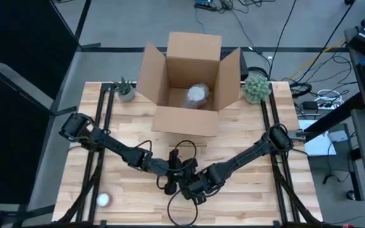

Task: Wrap mug
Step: Put the orange wrapped cup into the box

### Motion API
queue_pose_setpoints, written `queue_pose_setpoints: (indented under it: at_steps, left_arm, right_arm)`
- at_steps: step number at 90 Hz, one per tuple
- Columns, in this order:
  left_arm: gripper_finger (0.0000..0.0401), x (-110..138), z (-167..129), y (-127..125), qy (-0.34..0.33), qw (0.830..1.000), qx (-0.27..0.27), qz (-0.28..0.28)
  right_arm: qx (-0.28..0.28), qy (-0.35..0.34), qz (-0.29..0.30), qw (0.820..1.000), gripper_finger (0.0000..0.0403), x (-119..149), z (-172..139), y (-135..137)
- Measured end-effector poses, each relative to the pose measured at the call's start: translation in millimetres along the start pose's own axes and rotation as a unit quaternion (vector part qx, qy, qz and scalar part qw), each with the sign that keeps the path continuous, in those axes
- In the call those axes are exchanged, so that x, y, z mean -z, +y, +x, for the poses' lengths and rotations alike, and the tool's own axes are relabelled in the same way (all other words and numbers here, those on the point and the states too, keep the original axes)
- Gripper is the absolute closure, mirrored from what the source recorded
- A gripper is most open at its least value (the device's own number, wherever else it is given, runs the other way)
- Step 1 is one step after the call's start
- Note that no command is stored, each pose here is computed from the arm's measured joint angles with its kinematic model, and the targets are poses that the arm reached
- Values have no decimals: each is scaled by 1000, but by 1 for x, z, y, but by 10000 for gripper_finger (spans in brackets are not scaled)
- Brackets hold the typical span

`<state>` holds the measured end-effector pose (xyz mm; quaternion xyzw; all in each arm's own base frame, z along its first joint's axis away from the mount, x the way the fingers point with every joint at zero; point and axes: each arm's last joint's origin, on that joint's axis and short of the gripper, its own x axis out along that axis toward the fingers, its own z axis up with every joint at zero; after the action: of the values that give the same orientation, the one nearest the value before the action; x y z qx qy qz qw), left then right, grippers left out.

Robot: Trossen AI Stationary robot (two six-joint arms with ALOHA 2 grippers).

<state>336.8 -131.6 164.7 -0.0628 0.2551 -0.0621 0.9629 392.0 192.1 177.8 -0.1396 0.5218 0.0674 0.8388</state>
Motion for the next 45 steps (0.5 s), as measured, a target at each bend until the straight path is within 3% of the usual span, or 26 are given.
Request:
queue_pose_setpoints:
  at_steps: [28, 45]
  left_arm:
    - [281, -3, -4, -2, -4, 1000, 6, -1]
    - [281, -13, -21, -6, 1, 1000, 23, -16]
  right_arm:
    - [-1, 3, -20, 1000, 142, 1, 1, 0]
    - [-3, 10, -35, 999, 160, 3, 2, 0]
